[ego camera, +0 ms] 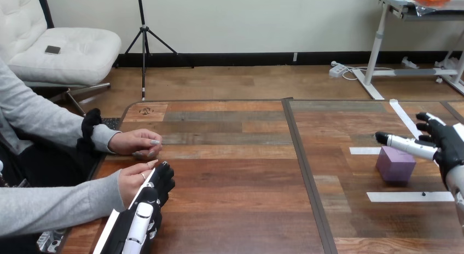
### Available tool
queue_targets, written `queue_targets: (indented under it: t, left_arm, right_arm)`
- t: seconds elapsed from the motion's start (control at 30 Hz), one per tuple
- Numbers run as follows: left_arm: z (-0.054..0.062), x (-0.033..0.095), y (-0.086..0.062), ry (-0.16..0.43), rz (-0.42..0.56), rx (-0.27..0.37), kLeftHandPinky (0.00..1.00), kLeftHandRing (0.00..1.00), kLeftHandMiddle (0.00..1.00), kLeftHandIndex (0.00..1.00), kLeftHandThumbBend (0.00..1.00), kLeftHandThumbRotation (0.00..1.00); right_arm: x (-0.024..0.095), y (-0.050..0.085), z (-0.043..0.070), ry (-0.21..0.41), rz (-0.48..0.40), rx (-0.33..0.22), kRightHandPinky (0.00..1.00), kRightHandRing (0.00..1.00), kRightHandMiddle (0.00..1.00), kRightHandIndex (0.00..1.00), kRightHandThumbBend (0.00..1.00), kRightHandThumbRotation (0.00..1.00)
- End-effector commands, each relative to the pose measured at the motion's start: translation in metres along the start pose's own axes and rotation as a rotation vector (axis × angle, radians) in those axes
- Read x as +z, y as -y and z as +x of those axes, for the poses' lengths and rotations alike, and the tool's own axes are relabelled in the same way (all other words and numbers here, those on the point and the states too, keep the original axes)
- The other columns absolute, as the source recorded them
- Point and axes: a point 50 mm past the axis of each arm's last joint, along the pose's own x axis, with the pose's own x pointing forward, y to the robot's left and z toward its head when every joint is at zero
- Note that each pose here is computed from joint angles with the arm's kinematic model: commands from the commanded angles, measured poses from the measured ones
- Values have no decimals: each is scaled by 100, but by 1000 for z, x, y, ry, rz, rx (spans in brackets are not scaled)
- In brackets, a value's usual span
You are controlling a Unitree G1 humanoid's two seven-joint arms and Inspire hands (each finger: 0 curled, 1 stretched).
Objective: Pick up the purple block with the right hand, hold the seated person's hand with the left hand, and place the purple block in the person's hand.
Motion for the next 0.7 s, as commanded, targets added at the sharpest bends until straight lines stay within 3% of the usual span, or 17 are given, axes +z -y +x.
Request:
queue_targets:
  t: [0.0,0.5,0.67]
  left_arm:
    - [17,11,0,72,21,-22,100,96,96,95,49,100]
    - [17,10,0,66,18,-17,100,96,95,95,49,100]
    - [17,10,0,64,-1,-18,100,96,95,94,48,100]
  right_arm:
    - [15,-11,4,40,-11,30,78,92,94,95,100,34]
    - [13,-18,4,23,-70,44,84,94,94,95,100,34]
    - [13,-19,4,33,-87,55,74,89,91,95,100,30]
